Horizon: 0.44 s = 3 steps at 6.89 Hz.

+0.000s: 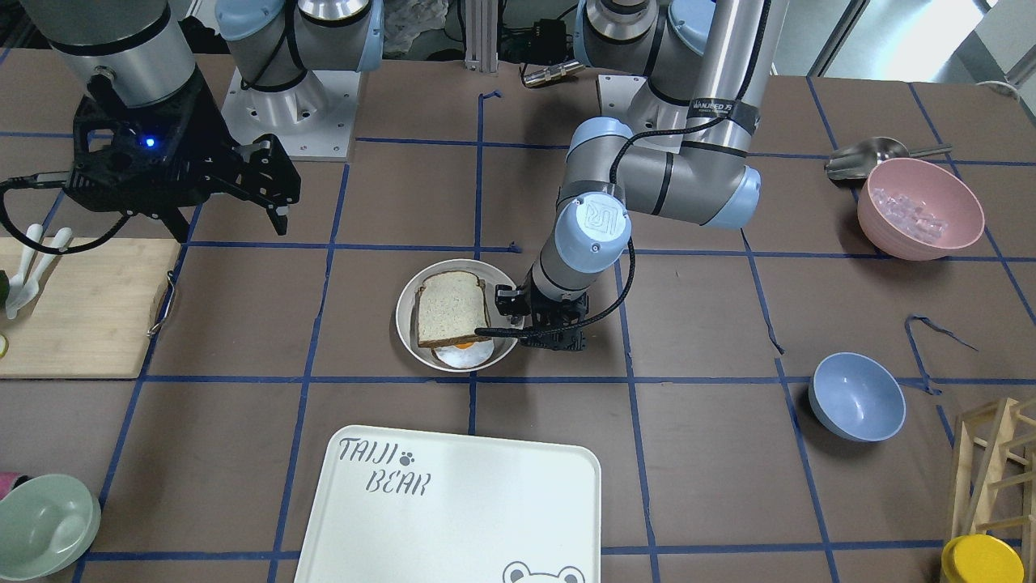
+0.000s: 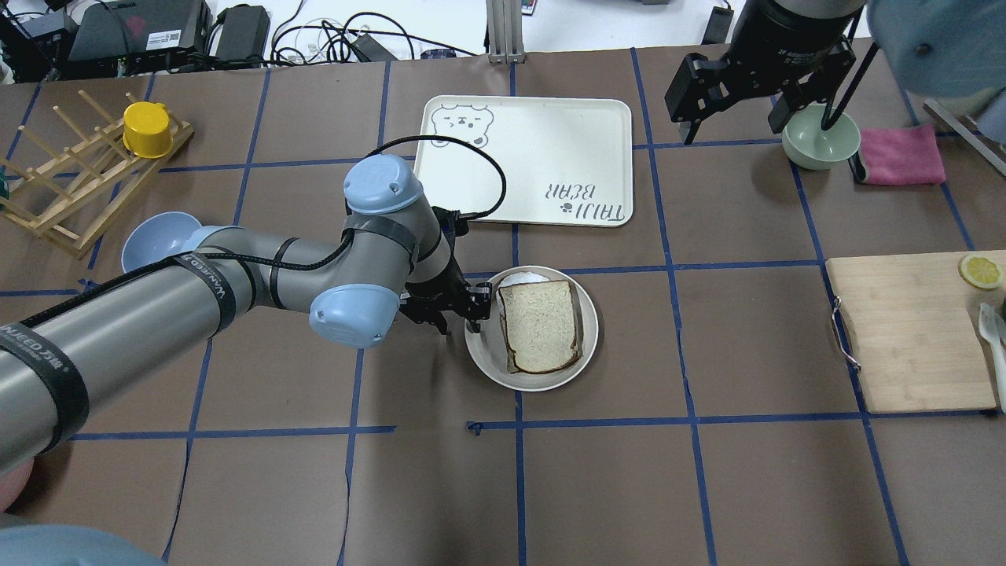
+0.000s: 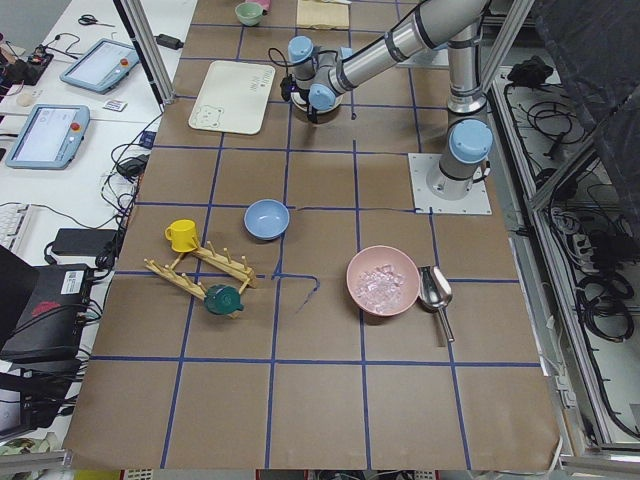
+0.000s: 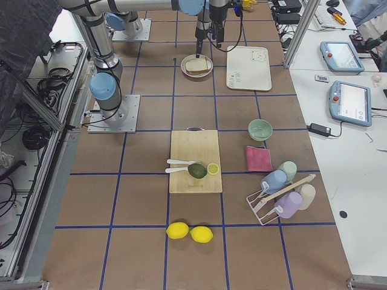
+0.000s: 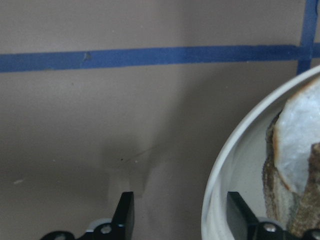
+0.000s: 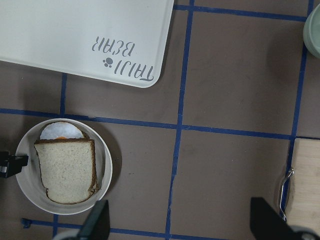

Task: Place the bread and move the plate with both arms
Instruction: 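Reach the left gripper to the plate rim and grasp it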

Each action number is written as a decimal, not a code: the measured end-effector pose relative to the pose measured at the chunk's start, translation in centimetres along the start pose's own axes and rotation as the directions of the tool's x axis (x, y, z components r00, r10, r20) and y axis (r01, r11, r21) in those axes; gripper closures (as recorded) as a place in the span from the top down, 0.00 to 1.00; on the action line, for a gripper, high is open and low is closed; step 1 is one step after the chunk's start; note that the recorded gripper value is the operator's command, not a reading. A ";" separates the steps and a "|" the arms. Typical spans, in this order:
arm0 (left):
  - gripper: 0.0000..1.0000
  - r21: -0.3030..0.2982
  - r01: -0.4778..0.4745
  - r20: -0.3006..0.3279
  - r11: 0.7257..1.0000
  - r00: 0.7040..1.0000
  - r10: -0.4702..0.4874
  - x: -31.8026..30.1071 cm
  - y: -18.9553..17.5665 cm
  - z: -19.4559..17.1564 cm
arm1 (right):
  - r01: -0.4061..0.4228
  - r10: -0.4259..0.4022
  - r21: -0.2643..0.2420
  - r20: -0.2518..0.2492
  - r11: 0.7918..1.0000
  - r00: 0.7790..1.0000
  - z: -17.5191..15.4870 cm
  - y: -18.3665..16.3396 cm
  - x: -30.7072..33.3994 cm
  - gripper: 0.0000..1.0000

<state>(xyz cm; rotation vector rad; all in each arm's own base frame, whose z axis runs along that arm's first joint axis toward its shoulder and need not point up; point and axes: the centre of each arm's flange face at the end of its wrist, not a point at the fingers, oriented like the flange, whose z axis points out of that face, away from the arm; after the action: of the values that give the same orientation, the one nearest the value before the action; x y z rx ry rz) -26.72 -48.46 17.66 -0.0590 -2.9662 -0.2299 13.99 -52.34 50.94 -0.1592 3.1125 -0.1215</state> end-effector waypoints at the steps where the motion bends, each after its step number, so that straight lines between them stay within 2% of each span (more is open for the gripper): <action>1: 0.00 -0.003 0.013 -0.019 1.000 1.000 -0.013 0.2 -0.1 0.1 | -0.003 0.003 0.007 0.006 1.000 1.000 -0.3 0.1 0.0 1.00; 3: 0.00 0.020 0.067 -0.038 0.998 0.997 -0.067 0.6 -0.4 -1.0 | -0.007 0.007 0.014 0.005 1.000 1.000 -0.7 0.4 -0.1 1.00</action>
<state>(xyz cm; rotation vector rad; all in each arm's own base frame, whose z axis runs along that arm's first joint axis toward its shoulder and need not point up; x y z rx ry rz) -27.21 -48.99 18.63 0.0468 -2.9358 -0.2064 13.98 -51.88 51.59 -0.1486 3.1060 -0.1421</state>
